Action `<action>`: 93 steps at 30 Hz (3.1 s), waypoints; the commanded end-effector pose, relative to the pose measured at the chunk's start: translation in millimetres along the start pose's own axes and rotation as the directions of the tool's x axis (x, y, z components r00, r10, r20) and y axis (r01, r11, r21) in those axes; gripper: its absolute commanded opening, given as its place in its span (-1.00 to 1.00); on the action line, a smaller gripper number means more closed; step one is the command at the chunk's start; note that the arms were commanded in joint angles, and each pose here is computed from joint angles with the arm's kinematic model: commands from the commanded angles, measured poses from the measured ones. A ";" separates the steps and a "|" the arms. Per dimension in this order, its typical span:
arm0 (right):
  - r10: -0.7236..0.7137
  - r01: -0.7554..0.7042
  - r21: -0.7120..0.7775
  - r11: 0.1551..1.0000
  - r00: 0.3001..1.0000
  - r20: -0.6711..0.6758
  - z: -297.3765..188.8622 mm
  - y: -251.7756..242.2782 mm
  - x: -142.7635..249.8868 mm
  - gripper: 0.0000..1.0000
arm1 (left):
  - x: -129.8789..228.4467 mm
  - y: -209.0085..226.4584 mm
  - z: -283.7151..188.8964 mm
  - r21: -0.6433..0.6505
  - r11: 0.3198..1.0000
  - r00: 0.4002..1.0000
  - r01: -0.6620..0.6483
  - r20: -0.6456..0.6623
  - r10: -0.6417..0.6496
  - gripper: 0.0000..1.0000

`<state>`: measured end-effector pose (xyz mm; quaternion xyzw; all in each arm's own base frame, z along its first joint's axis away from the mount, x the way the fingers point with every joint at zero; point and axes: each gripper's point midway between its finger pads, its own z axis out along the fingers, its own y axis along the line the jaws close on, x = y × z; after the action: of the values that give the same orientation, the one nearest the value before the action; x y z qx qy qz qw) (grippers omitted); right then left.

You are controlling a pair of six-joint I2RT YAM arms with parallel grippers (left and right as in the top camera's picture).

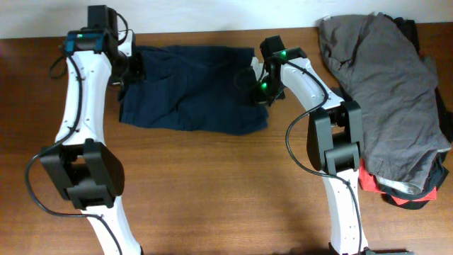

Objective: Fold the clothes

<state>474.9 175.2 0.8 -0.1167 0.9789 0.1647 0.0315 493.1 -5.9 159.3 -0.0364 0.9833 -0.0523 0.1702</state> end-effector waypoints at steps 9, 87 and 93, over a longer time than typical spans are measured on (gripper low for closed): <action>0.029 -0.038 -0.100 0.994 0.995 -0.092 -0.8 17.9 24.9 -0.92 | 3.8 -14.1 -1.3 -0.094 0.994 0.999 -0.048 0.008 0.049 -0.99; 0.059 -0.059 -0.016 0.998 0.998 -0.023 37.1 -28.8 1.3 -0.92 | 2.3 -244.2 78.4 0.149 0.976 0.974 -0.158 0.187 0.129 -0.98; 0.059 -0.056 -0.148 0.987 0.998 0.015 19.9 -9.1 -11.4 -0.92 | 2.2 -255.4 86.5 0.204 0.964 0.974 -0.168 0.187 0.130 -0.99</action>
<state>503.0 164.0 3.9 -0.0988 0.9733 0.1942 0.0716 530.2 -259.2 98.9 0.0579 0.9579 -0.1210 0.2540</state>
